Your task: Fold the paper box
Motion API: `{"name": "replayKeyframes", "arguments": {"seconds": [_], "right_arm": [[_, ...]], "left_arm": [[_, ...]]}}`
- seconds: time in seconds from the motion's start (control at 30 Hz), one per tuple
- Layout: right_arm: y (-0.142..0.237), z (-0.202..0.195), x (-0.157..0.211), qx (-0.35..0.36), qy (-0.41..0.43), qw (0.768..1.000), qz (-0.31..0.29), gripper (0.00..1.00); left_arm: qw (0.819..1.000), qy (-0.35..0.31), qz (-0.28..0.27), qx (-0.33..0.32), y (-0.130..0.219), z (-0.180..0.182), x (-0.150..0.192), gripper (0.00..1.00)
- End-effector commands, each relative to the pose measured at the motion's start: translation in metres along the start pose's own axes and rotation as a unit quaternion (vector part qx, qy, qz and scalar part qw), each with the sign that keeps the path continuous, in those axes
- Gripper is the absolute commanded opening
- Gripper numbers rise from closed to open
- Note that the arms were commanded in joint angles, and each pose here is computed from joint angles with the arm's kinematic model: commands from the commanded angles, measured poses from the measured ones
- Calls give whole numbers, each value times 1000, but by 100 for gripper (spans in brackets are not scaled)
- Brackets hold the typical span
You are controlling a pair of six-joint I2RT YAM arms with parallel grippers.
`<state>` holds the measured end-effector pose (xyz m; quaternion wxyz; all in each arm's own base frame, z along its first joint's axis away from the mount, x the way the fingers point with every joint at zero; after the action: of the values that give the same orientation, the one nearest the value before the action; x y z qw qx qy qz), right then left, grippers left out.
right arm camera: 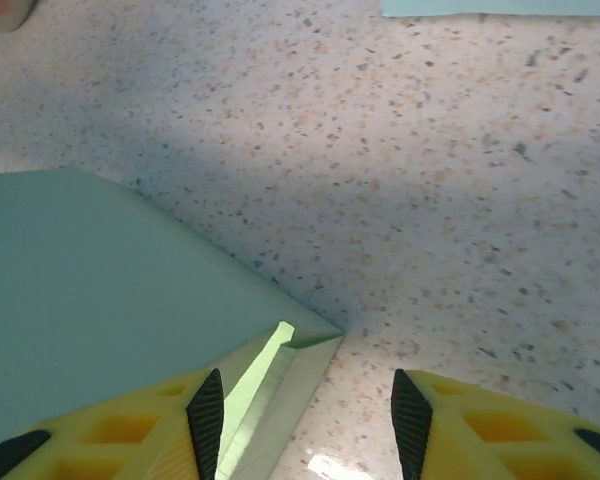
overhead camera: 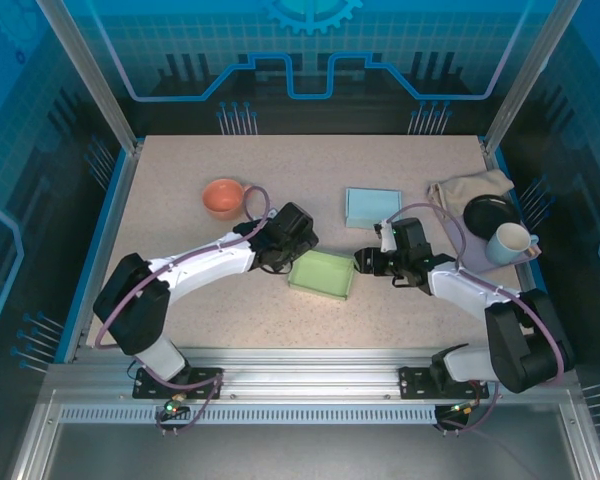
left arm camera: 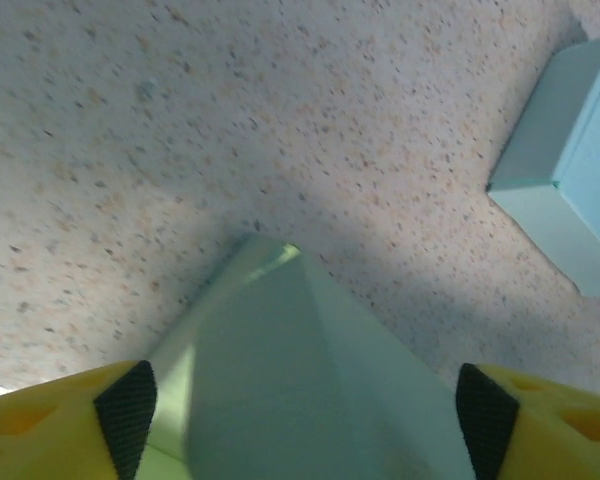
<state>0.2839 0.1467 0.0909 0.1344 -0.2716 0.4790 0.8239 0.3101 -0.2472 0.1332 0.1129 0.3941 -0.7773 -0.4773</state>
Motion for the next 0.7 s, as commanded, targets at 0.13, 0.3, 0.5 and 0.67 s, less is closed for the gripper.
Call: {"name": "replayKeyframes", "arguments": {"seconds": [0.13, 0.3, 0.5, 0.67], "right_arm": [[-3, 20, -11, -32, 33, 999, -6, 50], [-3, 20, -10, -29, 31, 999, -5, 50], [-1, 19, -9, -23, 29, 999, -5, 50], [7, 9, -8, 20, 23, 999, -13, 53]], "left_arm": [[998, 22, 51, 38, -2, -24, 22, 69], [999, 9, 41, 31, 1, -27, 22, 62], [999, 1, 33, 14, -3, -14, 22, 59], [999, -15, 5, -34, -15, 18, 18, 59]]}}
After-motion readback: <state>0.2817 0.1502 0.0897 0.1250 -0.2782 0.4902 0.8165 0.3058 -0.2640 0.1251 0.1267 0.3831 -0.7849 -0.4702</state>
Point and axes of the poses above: each hand's point on the last joint's axis, 136 mm out from that joint toward the fingers, its own y axis back along the fingers, its own z axis along the line the jaws close on, x = y × z, the point moved 3 cm from there along y, back along the fingers, and after that the axes turned 7 degrees about y, right-handed, at the moved point
